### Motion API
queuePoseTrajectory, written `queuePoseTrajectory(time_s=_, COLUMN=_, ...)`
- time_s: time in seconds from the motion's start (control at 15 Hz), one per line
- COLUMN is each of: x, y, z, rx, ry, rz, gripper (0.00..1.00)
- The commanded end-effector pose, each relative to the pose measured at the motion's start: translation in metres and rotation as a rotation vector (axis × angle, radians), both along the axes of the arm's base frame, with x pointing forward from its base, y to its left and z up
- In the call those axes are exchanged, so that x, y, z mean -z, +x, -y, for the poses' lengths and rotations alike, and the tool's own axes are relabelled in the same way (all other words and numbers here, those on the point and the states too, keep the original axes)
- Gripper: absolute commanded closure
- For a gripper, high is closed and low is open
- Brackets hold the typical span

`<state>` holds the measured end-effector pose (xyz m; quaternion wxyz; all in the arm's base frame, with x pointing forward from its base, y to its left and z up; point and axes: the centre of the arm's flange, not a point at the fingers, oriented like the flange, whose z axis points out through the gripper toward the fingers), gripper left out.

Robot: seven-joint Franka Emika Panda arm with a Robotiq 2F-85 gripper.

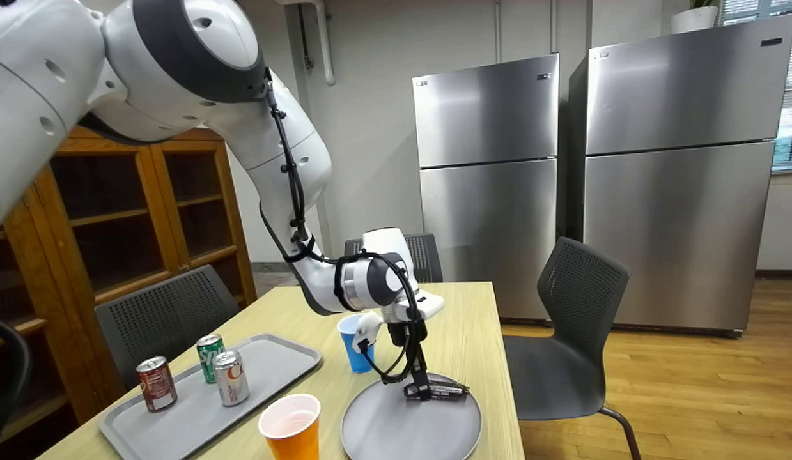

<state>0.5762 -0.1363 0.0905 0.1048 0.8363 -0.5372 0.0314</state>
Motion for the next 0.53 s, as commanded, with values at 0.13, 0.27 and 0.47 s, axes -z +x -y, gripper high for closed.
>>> queuePoseTrajectory(time_s=0.13, x=-0.023, y=-0.013, z=-0.003, rx=0.009, ry=0.003, rz=-0.003, gripper=0.96)
queuePoseTrajectory(time_s=0.27, x=-0.027, y=-0.014, z=-0.007, rx=0.001, ry=0.005, rz=0.0, gripper=0.96)
queuePoseTrajectory(time_s=0.47, x=-0.036, y=-0.017, z=-0.016, rx=-0.012, ry=0.011, rz=0.01, gripper=0.96)
